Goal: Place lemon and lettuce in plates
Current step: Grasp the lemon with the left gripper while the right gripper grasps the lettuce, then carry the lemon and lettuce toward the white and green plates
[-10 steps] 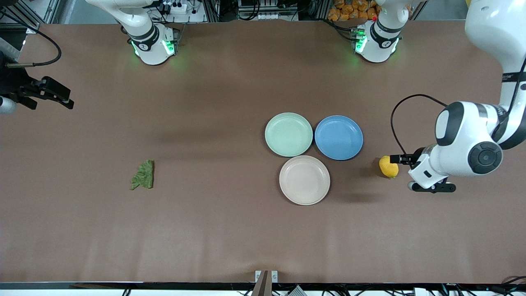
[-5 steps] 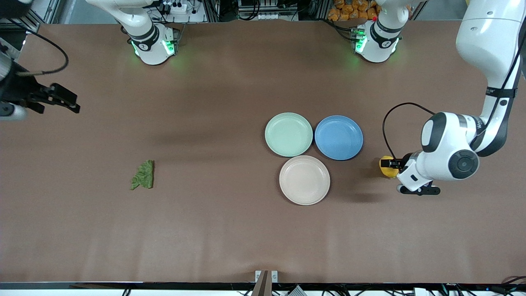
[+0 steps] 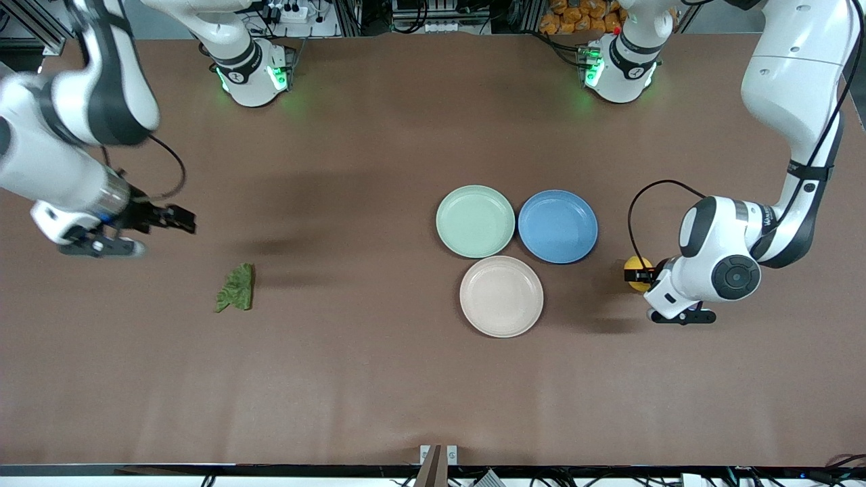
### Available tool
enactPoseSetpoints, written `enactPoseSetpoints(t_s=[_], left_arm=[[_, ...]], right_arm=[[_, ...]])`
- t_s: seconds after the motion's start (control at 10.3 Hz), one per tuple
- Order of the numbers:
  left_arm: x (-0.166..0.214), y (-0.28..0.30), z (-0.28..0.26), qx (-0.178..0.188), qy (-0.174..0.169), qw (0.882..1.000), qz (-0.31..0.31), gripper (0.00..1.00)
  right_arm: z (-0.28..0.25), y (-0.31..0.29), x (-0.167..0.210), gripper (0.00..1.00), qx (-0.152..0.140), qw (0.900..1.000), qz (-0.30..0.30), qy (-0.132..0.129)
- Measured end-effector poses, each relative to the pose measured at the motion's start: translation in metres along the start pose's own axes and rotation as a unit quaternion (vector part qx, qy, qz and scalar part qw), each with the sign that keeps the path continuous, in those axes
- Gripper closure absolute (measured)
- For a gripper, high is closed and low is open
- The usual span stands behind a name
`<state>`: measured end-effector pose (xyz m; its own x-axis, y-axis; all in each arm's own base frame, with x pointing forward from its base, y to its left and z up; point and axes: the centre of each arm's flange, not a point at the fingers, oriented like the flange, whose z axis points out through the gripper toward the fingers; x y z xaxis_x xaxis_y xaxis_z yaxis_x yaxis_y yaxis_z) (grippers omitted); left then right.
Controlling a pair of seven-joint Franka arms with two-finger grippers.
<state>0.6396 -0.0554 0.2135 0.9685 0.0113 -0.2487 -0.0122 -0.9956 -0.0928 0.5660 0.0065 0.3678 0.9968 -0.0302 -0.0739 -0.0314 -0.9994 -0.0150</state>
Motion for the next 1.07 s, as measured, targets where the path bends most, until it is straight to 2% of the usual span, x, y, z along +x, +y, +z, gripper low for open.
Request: enactPoseSetpoints(t_s=[0.19, 0.39, 0.58, 0.78, 0.87, 0.97, 1.07], left_arm=[[0.001, 0.009, 0.013, -0.003, -0.005, 1.000, -0.011, 0.00], [-0.002, 0.015, 0.023, -0.001, -0.013, 1.000, -0.007, 0.00], [-0.005, 0.016, 0.030, 0.002, -0.020, 1.000, -0.004, 0.00], [-0.006, 0.016, 0.032, 0.003, -0.022, 1.000, -0.003, 0.00], [-0.006, 0.016, 0.032, 0.003, -0.022, 1.000, -0.003, 0.14], [-0.006, 0.016, 0.032, 0.003, -0.021, 1.000, -0.003, 0.28], [-0.006, 0.016, 0.030, 0.003, -0.019, 1.000, -0.003, 0.29]], right_arm=[[0.075, -0.002, 0.020, 0.00, 0.005, 1.000, 0.003, 0.005], [0.132, -0.002, 0.036, 0.03, 0.008, 0.999, 0.008, 0.037], [0.175, -0.001, 0.045, 0.05, 0.010, 0.998, 0.012, 0.065], [0.204, 0.000, 0.048, 0.08, 0.015, 0.997, 0.023, 0.076], [0.204, -0.002, 0.049, 0.12, 0.019, 0.997, 0.026, 0.076], [0.202, -0.006, 0.051, 0.26, 0.022, 0.996, 0.026, 0.077], [0.200, -0.011, 0.052, 0.41, 0.023, 0.996, 0.024, 0.079]])
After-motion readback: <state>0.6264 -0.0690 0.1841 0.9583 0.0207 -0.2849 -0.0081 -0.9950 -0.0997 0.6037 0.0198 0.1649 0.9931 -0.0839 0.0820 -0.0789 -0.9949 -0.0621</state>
